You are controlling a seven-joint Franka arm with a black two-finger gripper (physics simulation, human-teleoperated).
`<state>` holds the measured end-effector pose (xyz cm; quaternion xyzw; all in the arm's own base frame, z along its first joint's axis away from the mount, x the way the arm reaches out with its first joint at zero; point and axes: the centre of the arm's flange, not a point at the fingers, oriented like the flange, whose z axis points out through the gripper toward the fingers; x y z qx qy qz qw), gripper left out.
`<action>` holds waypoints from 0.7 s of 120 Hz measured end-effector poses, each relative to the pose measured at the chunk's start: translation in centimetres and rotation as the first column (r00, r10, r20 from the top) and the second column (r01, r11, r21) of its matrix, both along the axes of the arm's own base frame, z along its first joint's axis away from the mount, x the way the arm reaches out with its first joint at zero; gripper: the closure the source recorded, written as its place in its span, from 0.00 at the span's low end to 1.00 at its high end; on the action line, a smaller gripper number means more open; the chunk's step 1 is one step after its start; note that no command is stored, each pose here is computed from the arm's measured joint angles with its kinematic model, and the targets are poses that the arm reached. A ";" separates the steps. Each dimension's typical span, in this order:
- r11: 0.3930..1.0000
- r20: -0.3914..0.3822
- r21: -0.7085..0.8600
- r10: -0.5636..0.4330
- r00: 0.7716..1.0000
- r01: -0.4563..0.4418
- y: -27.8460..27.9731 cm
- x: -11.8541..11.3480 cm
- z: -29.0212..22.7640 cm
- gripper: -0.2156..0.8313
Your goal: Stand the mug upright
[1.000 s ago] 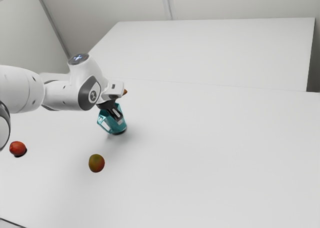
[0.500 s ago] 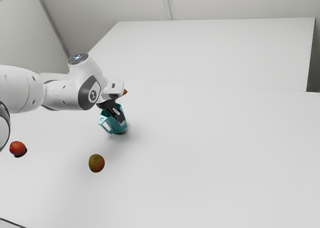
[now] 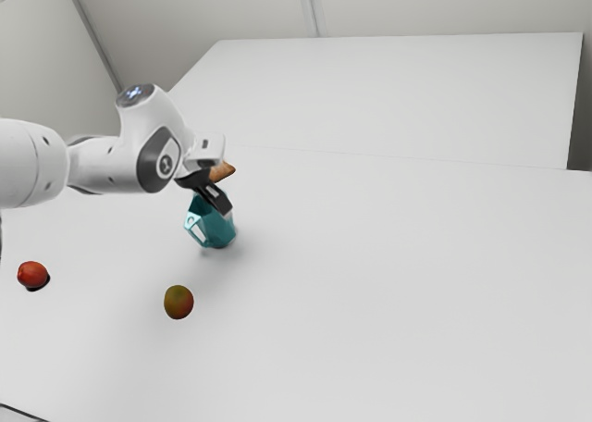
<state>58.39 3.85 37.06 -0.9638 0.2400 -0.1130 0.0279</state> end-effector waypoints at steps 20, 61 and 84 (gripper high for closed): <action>1.000 0.038 -0.007 -0.003 0.999 0.003 -0.2 -0.3 2.5 0.37; 0.999 0.080 -0.030 -0.011 0.997 0.014 -1.8 2.0 13.3 0.25; 0.997 -0.058 -0.040 0.064 0.996 -0.066 -1.1 1.7 19.2 0.22</action>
